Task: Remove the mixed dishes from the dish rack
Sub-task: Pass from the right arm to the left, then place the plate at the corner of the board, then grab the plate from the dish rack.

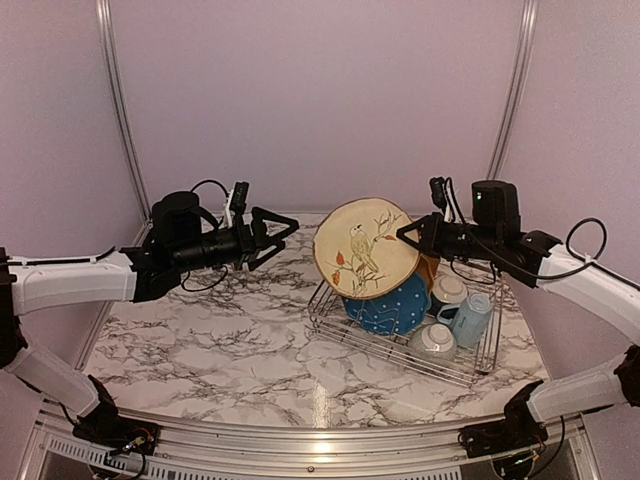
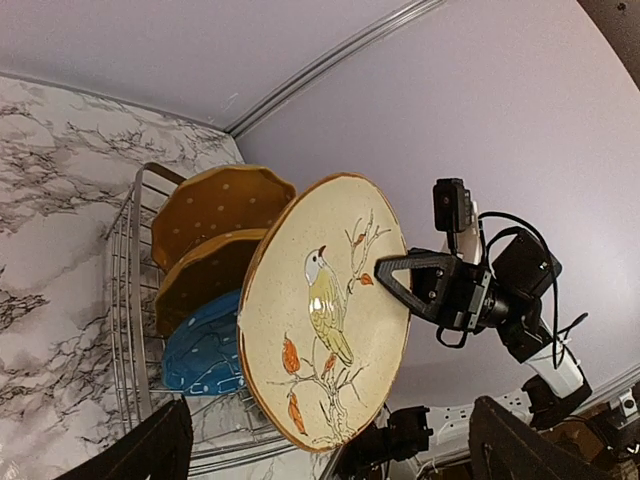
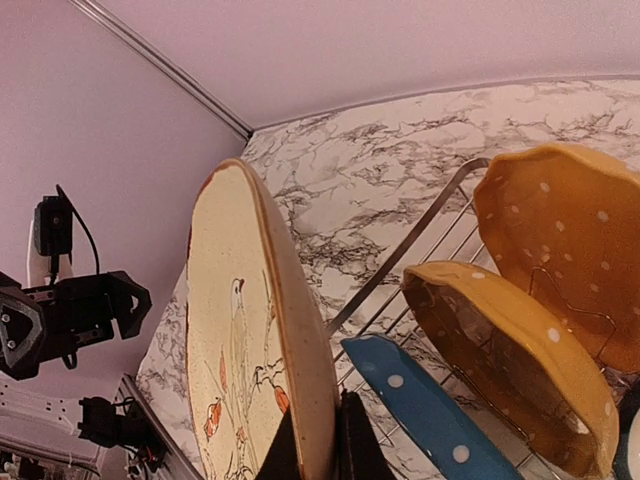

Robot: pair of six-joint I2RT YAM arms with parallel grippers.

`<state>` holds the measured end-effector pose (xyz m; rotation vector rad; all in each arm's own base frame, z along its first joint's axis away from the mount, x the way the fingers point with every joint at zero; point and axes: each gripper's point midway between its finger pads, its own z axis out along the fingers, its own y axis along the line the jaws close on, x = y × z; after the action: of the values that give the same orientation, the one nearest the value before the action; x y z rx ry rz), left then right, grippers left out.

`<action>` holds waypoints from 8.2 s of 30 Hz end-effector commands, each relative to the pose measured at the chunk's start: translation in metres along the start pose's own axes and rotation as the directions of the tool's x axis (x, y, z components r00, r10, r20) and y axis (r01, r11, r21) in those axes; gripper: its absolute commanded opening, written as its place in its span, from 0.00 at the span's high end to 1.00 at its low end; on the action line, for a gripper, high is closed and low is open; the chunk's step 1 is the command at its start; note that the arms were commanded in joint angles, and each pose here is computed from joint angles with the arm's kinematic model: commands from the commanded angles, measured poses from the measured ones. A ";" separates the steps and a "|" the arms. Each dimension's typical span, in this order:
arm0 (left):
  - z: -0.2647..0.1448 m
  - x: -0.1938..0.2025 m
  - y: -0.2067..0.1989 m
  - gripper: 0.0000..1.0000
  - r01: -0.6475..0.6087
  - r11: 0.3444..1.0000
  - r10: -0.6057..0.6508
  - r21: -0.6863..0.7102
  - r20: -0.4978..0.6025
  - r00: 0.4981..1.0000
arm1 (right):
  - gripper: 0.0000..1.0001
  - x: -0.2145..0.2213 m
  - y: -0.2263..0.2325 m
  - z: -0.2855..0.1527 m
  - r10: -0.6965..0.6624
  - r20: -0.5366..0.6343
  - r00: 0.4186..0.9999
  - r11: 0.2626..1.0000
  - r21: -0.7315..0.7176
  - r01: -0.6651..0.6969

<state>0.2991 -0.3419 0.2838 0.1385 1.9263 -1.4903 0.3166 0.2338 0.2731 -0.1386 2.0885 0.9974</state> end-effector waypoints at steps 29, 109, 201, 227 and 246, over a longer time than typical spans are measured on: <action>0.069 0.032 -0.020 0.71 0.254 0.949 -0.247 0.186 -0.061 0.967 | 1.00 -0.043 0.049 -0.003 0.127 0.166 0.978 0.943 -0.325 -0.067; -0.184 -0.145 0.337 1.00 0.679 0.711 -0.354 -0.185 0.739 0.573 | 0.02 -0.052 -0.040 -0.044 -0.369 -0.037 0.929 0.833 0.430 0.348; -0.130 -0.006 0.090 0.01 -0.013 0.910 0.084 -0.414 0.153 0.985 | 0.31 0.074 -0.069 0.039 -0.549 -0.458 0.699 0.730 0.144 0.668; -0.149 -0.002 0.038 0.01 -0.150 0.958 0.198 -0.244 0.187 0.962 | 0.80 0.068 -0.040 0.045 -0.642 -0.422 0.641 0.725 -0.061 0.686; -0.144 -0.012 0.049 0.01 -0.146 0.944 0.211 -0.296 0.201 0.956 | 1.00 0.036 -0.025 0.025 -0.704 -0.412 0.579 0.588 0.119 0.800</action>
<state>0.2609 -0.1930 0.2622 0.0124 1.8778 -1.0653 0.3086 0.2497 0.1761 -1.2015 2.1398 0.1525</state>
